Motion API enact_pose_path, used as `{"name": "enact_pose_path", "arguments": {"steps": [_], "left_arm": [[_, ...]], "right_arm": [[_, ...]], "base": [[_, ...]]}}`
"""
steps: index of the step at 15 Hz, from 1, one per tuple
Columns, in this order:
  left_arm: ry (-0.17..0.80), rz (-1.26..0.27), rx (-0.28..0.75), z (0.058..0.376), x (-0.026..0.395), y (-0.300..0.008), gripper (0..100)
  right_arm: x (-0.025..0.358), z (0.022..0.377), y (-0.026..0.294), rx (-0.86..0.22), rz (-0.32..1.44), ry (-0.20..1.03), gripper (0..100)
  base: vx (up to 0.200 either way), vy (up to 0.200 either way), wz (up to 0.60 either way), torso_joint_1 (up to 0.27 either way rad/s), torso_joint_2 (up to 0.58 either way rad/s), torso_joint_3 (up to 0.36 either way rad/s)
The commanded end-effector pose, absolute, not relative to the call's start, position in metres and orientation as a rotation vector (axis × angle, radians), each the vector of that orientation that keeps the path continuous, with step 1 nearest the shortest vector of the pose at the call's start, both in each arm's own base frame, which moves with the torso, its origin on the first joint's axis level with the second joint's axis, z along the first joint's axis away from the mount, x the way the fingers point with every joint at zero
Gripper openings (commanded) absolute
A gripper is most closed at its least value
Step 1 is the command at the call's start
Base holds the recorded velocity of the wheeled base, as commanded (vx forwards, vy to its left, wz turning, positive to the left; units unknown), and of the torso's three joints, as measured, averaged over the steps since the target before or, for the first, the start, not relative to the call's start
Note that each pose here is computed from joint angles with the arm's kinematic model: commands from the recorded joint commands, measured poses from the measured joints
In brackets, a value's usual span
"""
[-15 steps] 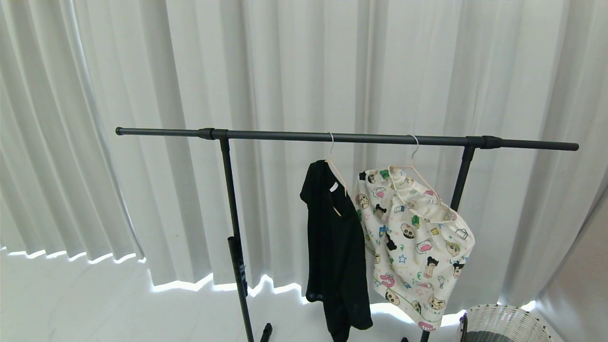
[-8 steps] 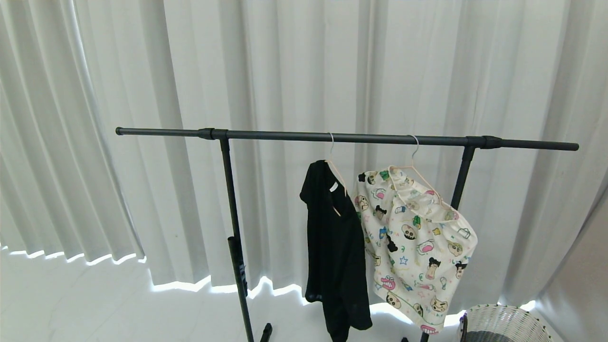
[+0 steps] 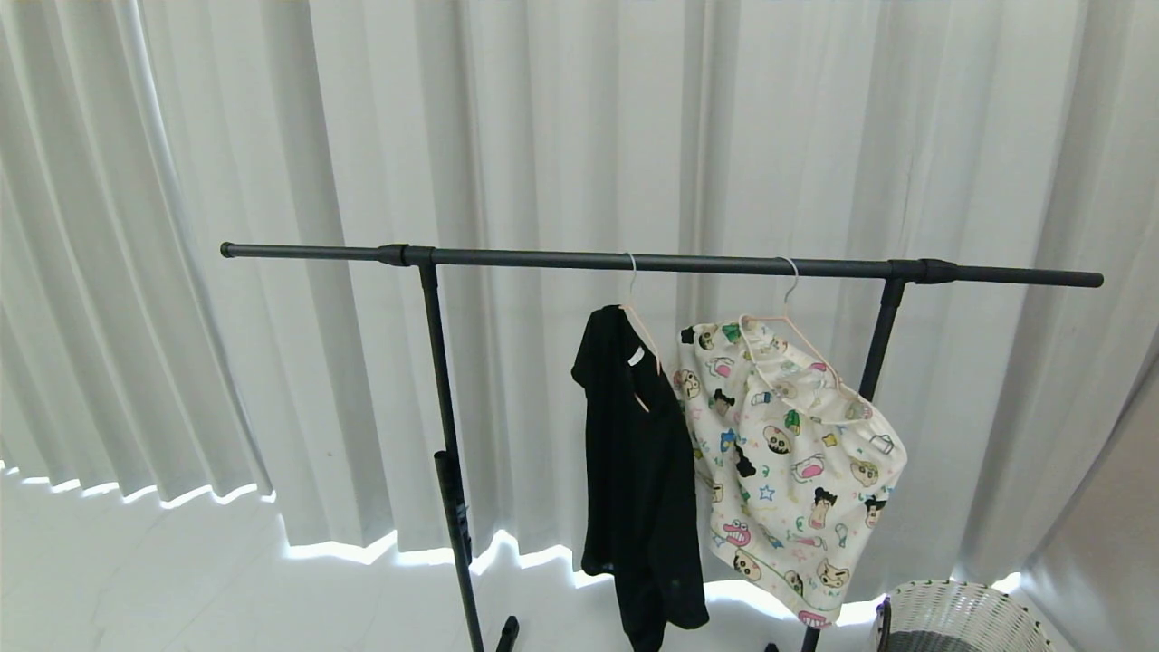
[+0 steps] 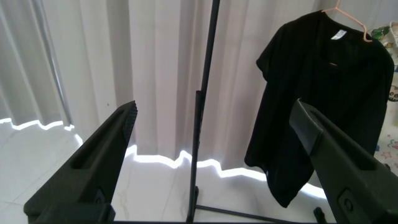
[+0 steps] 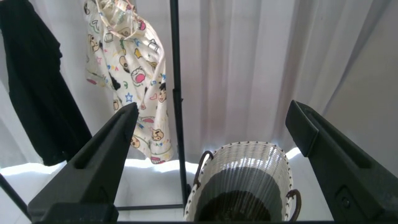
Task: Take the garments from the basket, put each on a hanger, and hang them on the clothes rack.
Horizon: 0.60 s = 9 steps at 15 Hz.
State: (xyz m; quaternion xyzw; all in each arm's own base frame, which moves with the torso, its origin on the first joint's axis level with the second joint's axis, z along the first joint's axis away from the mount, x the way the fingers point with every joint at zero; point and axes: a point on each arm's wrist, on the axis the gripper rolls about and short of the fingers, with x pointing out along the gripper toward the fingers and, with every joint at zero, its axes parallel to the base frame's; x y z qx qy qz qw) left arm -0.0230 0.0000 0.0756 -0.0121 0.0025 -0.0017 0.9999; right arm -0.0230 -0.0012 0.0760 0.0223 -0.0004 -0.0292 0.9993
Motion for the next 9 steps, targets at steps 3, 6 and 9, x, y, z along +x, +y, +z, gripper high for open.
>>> {"name": "enact_pose_path", "arguments": {"steps": [3,6,9], "left_arm": [[0.005,-0.003,-0.025,0.0755,-0.023,0.0,100],[0.005,-0.003,-0.025,0.0755,-0.023,0.0,100],[0.005,-0.003,-0.025,0.0755,-0.023,0.0,100]], "right_arm": [[-0.0231,0.076,-0.0012,0.044,-0.058,-0.001,100],[-0.0231,0.076,-0.0012,0.044,-0.058,-0.001,100],[-0.0231,0.076,-0.0012,0.044,-0.058,-0.001,100]], "base": [[0.0,0.0,0.0,0.0,0.0,0.0],[0.0,0.0,0.0,0.0,0.0,0.0],[0.0,0.0,0.0,0.0,0.0,0.0]]}}
